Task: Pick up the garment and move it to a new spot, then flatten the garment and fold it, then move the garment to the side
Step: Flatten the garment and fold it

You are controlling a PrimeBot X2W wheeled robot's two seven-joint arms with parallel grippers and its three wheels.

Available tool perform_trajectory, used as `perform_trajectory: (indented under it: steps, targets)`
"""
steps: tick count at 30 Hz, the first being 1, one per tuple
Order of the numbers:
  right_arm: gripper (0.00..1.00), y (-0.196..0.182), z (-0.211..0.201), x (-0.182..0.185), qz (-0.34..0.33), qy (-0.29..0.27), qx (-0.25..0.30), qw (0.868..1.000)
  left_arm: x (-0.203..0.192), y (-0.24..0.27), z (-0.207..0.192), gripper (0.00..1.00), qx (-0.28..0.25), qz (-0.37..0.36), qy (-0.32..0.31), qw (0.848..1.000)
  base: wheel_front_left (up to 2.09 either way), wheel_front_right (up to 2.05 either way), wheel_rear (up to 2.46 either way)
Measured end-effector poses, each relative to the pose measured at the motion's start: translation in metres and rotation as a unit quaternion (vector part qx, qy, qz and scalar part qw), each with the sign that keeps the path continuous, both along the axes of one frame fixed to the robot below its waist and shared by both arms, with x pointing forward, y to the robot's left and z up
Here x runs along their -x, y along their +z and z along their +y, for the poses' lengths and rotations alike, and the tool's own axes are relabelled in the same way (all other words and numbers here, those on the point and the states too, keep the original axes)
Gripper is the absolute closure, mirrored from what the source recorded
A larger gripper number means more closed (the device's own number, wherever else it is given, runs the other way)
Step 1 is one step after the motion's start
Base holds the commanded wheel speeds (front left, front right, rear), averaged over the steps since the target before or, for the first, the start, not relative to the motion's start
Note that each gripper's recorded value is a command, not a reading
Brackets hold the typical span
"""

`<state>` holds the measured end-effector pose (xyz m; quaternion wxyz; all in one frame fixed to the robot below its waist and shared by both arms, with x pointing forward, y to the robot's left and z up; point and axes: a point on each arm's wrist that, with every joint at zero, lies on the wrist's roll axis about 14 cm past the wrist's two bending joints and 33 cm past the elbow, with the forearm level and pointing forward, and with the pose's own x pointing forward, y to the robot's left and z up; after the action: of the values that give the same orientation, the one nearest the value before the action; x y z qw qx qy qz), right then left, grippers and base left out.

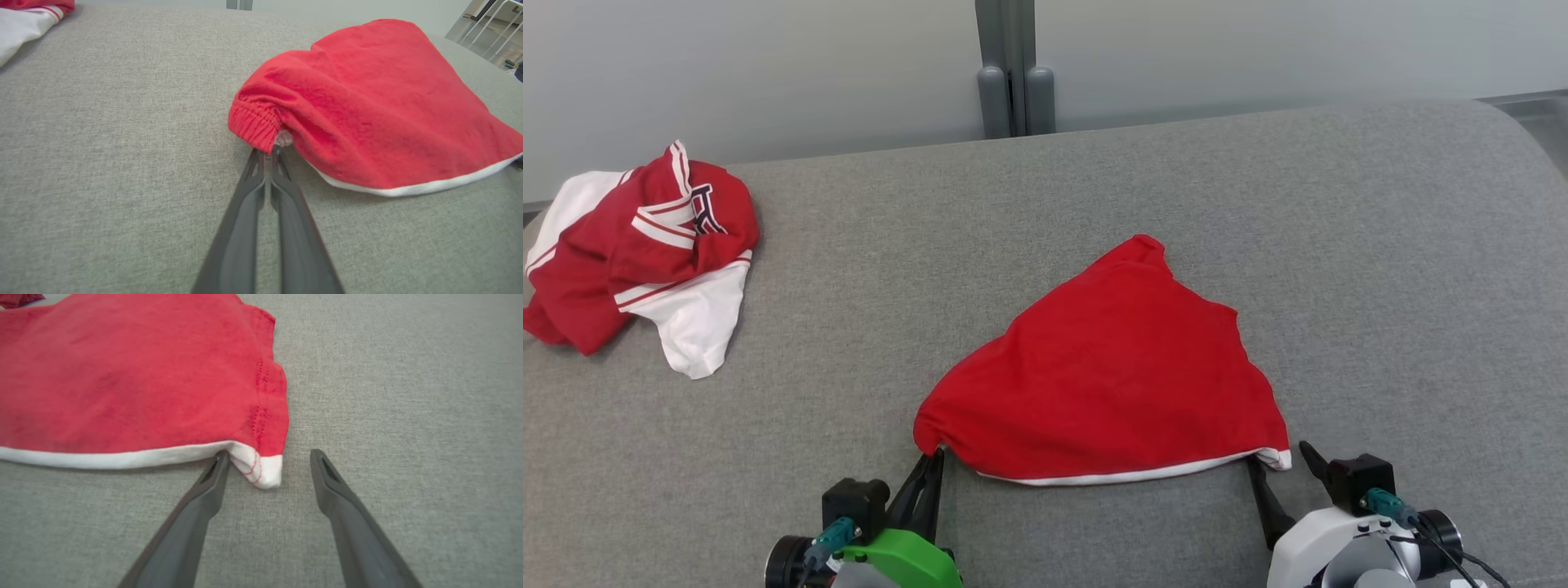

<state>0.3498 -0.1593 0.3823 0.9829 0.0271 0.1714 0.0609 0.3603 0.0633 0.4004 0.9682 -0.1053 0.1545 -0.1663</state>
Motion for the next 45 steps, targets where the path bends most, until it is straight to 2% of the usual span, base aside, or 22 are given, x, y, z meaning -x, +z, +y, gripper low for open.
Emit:
perform_trajectory:
  steps: [2, 7, 14, 18, 22, 25, 31, 35, 38, 39, 42, 45]
  targets:
    - [0.59, -0.003, 0.004, -0.002, 0.006, 0.006, -0.002, 1.000, 0.000, -0.001, 0.001, 1.00, -0.001, 0.001, 0.000, 1.000, 0.00, 0.00, 0.00]
    - [1.00, -0.006, 0.008, -0.005, 0.014, 0.006, -0.014, 1.000, 0.000, -0.001, 0.002, 1.00, -0.001, 0.000, 0.002, 1.000, 0.00, 0.00, 0.00]
    - [1.00, 0.028, 0.007, -0.020, -0.045, -0.002, -0.028, 0.999, -0.010, 0.019, 0.005, 1.00, 0.007, -0.032, 0.011, 0.999, 0.00, 0.00, 0.00]
    - [1.00, 0.059, 0.006, -0.023, -0.099, -0.004, -0.033, 0.995, -0.019, 0.051, 0.006, 1.00, 0.034, -0.077, 0.020, 0.996, 0.00, 0.00, 0.00]
    - [1.00, 0.106, 0.001, -0.025, -0.175, -0.008, -0.029, 0.984, -0.025, 0.095, 0.004, 1.00, 0.057, -0.142, 0.018, 0.988, 0.00, 0.00, 0.00]
    - [1.00, 0.146, -0.006, -0.023, -0.237, -0.012, -0.026, 0.971, -0.026, 0.131, 0.003, 1.00, 0.068, -0.195, 0.012, 0.978, 0.00, 0.00, 0.00]
    - [1.00, 0.227, -0.014, -0.003, -0.357, -0.006, -0.028, 0.934, -0.014, 0.211, -0.004, 1.00, 0.091, -0.298, -0.025, 0.950, 0.00, 0.00, 0.00]
    - [1.00, 0.285, -0.022, 0.020, -0.430, -0.003, -0.020, 0.902, 0.007, 0.272, -0.009, 1.00, 0.101, -0.364, -0.061, 0.924, 0.00, 0.00, 0.00]
    - [1.00, 0.319, -0.032, 0.040, -0.473, -0.009, -0.002, 0.881, 0.024, 0.313, -0.012, 1.00, 0.089, -0.408, -0.091, 0.904, 0.00, 0.00, 0.00]
    - [1.00, 0.339, -0.039, 0.052, -0.494, -0.018, 0.006, 0.869, 0.033, 0.338, -0.012, 1.00, 0.078, -0.434, -0.107, 0.891, 0.00, 0.00, 0.00]
    - [1.00, 0.353, -0.047, 0.060, -0.504, -0.030, 0.009, 0.863, 0.041, 0.363, -0.013, 1.00, 0.068, -0.456, -0.124, 0.879, 0.00, 0.00, 0.00]
    - [1.00, 0.360, -0.052, 0.062, -0.504, -0.041, 0.007, 0.863, 0.040, 0.369, -0.017, 1.00, 0.049, -0.453, -0.141, 0.879, 0.00, 0.00, 0.00]
